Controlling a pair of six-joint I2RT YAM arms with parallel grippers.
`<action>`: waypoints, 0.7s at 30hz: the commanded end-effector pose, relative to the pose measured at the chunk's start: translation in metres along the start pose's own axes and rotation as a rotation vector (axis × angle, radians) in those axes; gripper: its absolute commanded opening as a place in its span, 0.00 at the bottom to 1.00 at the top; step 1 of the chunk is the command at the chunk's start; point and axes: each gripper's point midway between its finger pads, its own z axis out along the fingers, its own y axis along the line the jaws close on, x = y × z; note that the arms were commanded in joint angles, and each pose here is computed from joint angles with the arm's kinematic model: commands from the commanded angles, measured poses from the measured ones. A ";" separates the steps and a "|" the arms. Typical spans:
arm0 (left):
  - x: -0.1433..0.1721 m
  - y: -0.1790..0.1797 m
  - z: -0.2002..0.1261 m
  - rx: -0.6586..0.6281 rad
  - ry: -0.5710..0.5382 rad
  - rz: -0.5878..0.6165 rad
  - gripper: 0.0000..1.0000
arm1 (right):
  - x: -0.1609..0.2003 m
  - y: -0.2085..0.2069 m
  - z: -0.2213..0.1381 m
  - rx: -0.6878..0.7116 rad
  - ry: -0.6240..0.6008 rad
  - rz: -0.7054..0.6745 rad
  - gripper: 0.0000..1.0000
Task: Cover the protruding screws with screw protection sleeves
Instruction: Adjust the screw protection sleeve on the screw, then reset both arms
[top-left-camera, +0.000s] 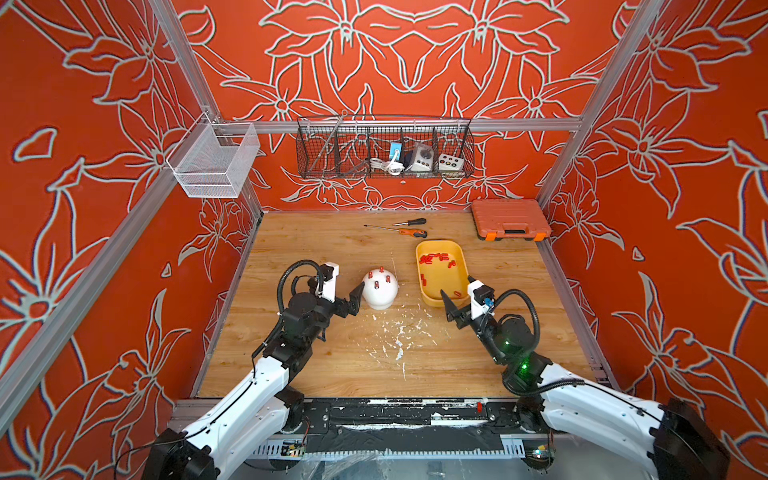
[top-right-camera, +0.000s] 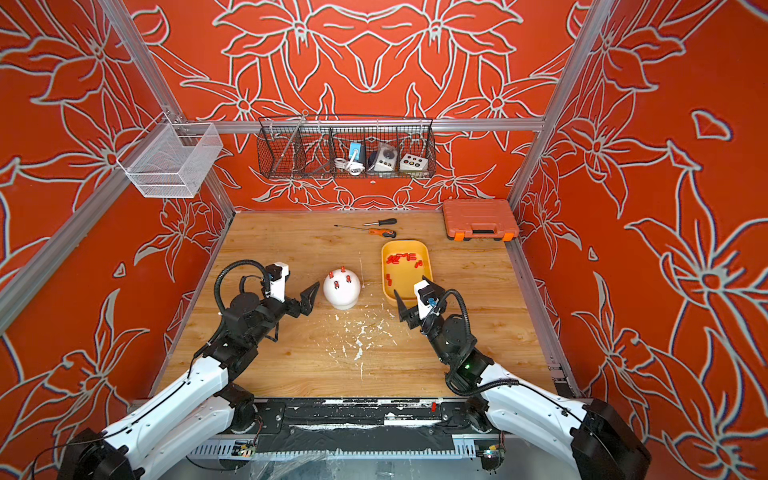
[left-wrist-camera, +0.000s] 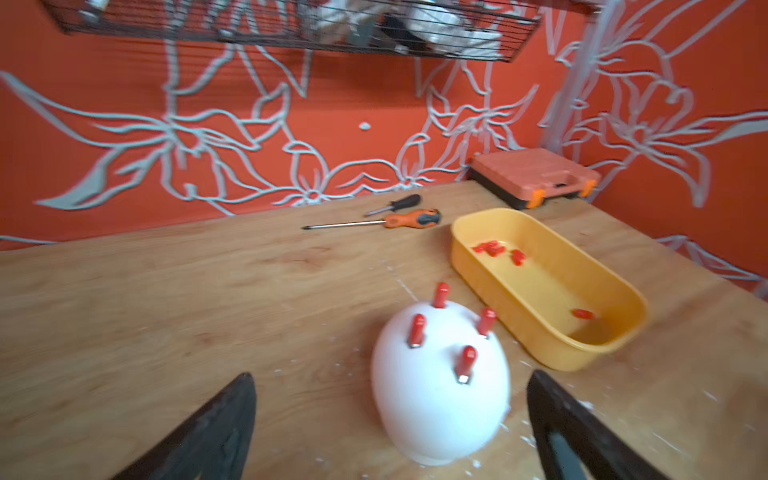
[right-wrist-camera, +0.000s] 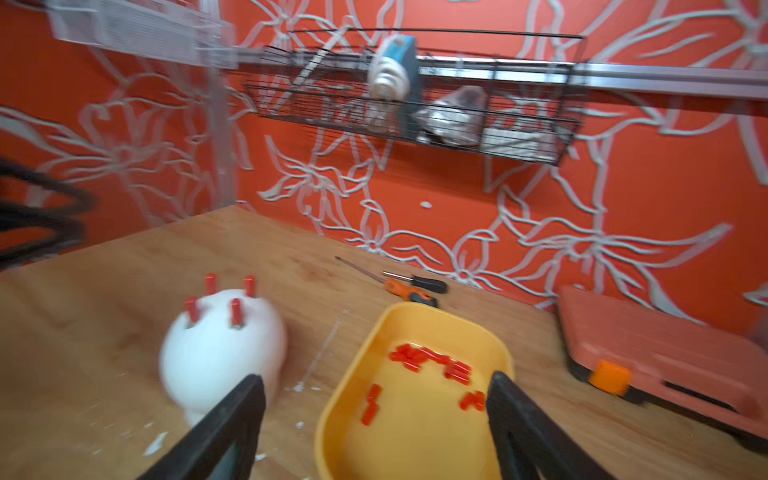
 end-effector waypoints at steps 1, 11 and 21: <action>-0.012 0.059 -0.011 -0.350 -0.063 0.068 1.00 | -0.003 -0.076 0.004 0.430 0.090 -0.097 0.86; 0.082 0.135 -0.005 -0.570 0.152 -0.038 1.00 | 0.069 -0.153 0.020 0.636 0.319 -0.206 0.93; 0.112 0.121 0.025 -0.383 0.195 -0.019 1.00 | 0.075 -0.166 0.033 0.554 0.199 -0.214 0.91</action>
